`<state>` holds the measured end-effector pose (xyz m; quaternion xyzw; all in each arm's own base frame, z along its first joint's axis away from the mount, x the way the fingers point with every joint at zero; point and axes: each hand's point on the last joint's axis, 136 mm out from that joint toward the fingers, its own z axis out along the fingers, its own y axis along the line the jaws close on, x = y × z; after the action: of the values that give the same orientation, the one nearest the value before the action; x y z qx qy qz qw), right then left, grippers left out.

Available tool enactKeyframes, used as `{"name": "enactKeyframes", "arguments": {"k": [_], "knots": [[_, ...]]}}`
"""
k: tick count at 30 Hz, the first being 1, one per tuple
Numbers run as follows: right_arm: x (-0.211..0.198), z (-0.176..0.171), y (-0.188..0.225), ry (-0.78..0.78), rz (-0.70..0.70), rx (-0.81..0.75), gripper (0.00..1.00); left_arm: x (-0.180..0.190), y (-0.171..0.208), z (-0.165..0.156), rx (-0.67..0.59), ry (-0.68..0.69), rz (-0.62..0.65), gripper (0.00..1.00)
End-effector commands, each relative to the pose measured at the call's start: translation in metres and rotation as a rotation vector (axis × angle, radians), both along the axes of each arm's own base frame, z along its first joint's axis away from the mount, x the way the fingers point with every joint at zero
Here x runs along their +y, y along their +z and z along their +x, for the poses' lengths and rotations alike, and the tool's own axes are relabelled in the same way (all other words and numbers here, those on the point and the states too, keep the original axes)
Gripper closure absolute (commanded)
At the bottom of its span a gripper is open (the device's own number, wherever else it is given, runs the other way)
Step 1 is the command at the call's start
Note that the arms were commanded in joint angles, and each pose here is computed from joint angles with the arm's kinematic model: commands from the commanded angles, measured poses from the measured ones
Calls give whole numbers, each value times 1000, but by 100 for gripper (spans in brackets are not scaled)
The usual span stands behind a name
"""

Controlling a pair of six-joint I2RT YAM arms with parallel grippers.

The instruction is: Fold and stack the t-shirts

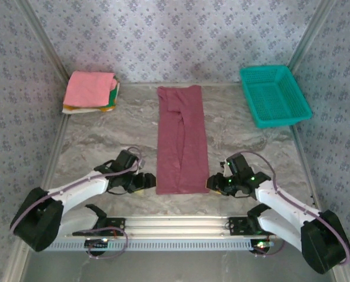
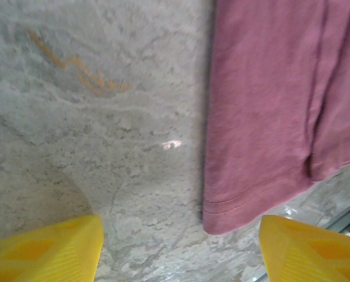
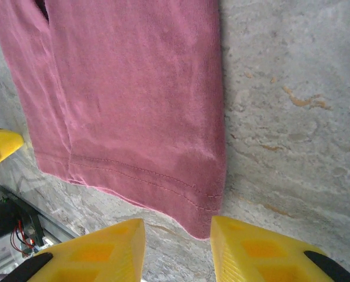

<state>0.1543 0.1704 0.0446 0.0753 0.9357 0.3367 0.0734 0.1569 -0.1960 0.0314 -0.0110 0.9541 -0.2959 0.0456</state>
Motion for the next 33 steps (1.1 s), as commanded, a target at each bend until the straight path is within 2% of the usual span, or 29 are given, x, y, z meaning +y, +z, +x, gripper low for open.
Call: {"name": "enactKeyframes", "arguments": {"k": [1, 5, 7, 10, 16, 20, 30, 33], "knots": [[-8, 2, -9, -19, -27, 7, 63, -18, 8, 3, -10, -27, -55, 31], [-8, 6, -14, -27, -23, 19, 63, -27, -3, -5, 40, -34, -68, 41], [-10, 6, -19, -24, -38, 24, 63, -35, -2, -5, 37, -44, -90, 53], [-10, 7, -24, -10, -52, 38, 64, -44, 3, 2, 22, -44, -111, 51], [-9, 9, -25, -4, -59, 34, 65, -54, 22, -2, 35, -81, -101, 53], [-12, 8, -25, -18, -66, 31, 65, -49, 37, -6, 25, -82, -67, 54], [-13, 9, -27, -18, -76, 34, 65, -44, 8, -16, 105, -70, -36, 56], [-13, 10, -26, -18, -70, 31, 66, -37, 1, -21, 144, -79, 23, 58]]}}
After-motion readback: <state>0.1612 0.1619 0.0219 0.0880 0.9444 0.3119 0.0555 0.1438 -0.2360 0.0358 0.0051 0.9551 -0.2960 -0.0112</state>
